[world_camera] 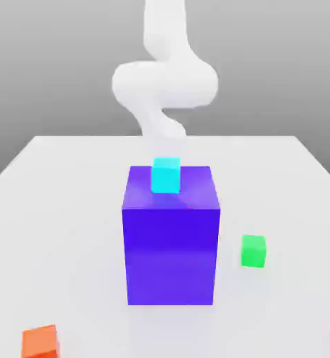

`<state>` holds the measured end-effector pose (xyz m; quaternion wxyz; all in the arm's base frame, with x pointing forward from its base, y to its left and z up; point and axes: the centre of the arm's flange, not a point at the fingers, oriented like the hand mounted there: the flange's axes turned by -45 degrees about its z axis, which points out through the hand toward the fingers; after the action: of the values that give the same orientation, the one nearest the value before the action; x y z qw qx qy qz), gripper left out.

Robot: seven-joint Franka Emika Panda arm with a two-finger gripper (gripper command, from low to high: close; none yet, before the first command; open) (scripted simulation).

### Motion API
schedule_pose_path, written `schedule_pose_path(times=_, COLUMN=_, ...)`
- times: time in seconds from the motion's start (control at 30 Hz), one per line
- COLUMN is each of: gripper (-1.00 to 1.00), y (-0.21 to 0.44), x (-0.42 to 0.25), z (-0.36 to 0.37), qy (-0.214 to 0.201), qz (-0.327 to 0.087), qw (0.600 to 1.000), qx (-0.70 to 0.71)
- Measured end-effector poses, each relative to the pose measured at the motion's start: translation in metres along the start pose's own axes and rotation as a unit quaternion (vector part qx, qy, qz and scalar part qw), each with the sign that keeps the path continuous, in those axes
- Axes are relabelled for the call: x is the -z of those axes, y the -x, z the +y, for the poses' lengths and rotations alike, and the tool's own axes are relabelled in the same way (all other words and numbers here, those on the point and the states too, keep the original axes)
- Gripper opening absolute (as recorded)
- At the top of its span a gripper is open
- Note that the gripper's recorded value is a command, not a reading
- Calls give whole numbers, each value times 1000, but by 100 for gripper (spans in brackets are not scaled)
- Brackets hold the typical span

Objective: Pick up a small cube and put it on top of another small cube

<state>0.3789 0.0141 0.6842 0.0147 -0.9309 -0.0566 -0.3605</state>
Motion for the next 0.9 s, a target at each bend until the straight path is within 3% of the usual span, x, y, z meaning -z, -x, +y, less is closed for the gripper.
schedule_pose_path(times=0.2, gripper=0, y=-3, x=-106, z=-44, qy=-81, qz=-67, qw=985, qx=134)
schedule_pose_path(times=0.43, gripper=0, y=26, x=-220, z=-118, qy=-157, qz=-131, qw=936, qx=288)
schedule_pose_path(times=0.67, gripper=0, y=91, x=-314, z=-209, qy=-220, qz=-181, qw=849, qx=446)
schedule_pose_path(times=0.9, gripper=0, y=178, x=-393, z=-270, qy=-253, qz=-222, qw=740, qx=582)
